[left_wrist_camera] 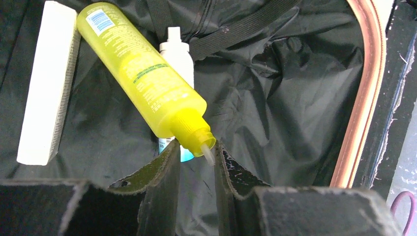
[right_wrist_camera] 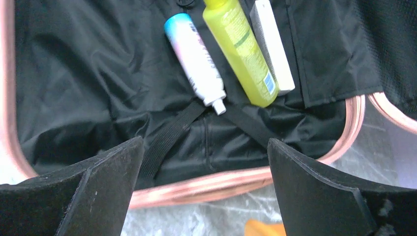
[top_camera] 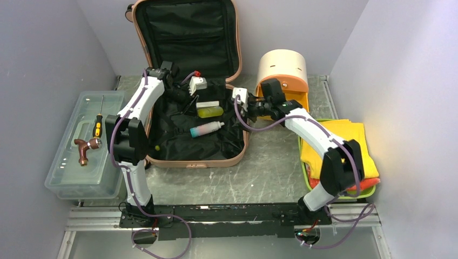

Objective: Open, take out, and arrange the luggage
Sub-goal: Adjust the makeup in the opened luggage.

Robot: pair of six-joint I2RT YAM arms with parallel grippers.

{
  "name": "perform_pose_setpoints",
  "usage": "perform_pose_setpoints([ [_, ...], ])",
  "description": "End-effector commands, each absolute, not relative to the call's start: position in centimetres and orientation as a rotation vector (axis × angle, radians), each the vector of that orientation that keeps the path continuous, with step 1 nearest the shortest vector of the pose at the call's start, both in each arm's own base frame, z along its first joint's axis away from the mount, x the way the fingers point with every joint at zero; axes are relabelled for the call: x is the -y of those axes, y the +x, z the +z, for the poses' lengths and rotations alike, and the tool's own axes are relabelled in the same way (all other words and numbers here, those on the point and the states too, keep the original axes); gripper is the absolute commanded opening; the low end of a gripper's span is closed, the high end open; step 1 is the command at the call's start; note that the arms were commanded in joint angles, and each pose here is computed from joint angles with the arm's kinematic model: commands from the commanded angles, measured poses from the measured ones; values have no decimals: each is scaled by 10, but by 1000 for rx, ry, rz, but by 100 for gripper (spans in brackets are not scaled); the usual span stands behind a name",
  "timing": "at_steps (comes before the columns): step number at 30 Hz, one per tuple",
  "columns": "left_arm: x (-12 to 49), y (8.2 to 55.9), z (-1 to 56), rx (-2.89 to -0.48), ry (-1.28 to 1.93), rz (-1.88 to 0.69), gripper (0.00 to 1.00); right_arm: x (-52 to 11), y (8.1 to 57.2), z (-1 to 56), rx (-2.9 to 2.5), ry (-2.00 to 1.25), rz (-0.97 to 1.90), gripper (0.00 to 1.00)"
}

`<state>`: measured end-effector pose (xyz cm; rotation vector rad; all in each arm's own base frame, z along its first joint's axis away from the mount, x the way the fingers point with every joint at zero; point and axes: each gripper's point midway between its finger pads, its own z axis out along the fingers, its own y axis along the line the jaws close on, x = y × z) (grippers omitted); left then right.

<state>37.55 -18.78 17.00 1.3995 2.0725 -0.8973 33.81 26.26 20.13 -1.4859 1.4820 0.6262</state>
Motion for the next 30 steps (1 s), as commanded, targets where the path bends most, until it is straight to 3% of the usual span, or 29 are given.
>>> perform_pose_setpoints([
  [1, 200, 363, 182, -2103, 1331, -942, 14, -295, 365, 225, -1406, -1474, 600, 100],
  [7, 186, 375, 176, -2153, 1244, -883, 27, -312, 371, 209, -1423, -1498, 666, 100],
  [9, 179, 380, 176, -2175, 1205, -878, 46, -318, 368, 200, -1429, -1529, 681, 100],
  [14, 153, 393, 182, -2197, 1065, -902, 75, -324, 362, 178, -1352, -1670, 660, 100],
  [16, 140, 395, 189, -2191, 1014, -913, 97, -326, 372, 176, -1360, -1694, 612, 100],
  [26, 81, 408, 175, -2221, 901, -760, 100, -347, 469, 168, -1391, -1661, 284, 99],
  [30, 78, 411, 171, -2237, 897, -826, 99, -357, 498, 155, -1358, -1673, 212, 97],
])
